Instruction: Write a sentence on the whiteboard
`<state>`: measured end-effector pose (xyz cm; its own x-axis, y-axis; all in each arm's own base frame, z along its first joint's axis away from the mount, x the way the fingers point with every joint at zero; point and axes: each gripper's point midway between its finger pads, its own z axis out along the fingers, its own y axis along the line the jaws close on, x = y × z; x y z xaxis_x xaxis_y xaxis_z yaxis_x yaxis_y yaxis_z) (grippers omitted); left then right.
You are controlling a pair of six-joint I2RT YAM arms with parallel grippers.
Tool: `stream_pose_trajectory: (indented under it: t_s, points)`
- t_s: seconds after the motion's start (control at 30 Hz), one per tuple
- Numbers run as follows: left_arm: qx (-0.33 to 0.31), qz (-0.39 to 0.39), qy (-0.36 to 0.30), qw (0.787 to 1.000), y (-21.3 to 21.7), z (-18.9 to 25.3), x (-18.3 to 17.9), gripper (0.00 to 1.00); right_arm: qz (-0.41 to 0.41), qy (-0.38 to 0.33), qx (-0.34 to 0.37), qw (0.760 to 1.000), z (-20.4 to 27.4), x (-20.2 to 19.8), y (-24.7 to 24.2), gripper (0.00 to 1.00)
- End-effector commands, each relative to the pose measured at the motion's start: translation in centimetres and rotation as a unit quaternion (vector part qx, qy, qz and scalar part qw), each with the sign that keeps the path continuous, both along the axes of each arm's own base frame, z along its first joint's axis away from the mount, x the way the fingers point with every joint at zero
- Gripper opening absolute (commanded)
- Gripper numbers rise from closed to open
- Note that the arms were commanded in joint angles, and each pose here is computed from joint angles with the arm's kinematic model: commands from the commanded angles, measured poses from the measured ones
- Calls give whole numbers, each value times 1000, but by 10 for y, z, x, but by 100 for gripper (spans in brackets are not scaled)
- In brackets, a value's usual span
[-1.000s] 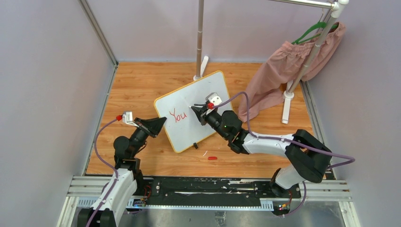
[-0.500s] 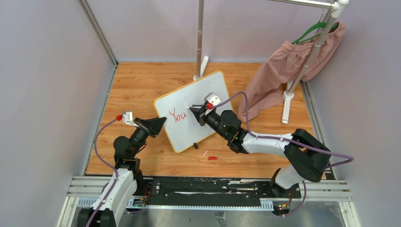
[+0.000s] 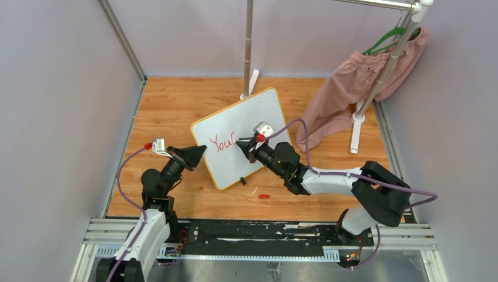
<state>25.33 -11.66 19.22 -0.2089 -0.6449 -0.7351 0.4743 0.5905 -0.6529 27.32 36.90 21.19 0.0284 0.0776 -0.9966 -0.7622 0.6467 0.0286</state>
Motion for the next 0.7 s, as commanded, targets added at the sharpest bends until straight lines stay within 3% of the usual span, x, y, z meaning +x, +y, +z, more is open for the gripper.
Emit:
stream_pose_trajectory:
  t_s: [0.0,0.4,0.67]
  points:
    - [4,9,61,998,3,-63,-15,0,-6,12,-11,1000,-13,-4,-7,0]
    - [3,8,59,998,3,-62,-15,0,-53,-1,-6,999,0,9,-30,0]
    - [5,8,58,998,3,-62,-15,0,-9,-15,46,999,28,-8,-23,0]
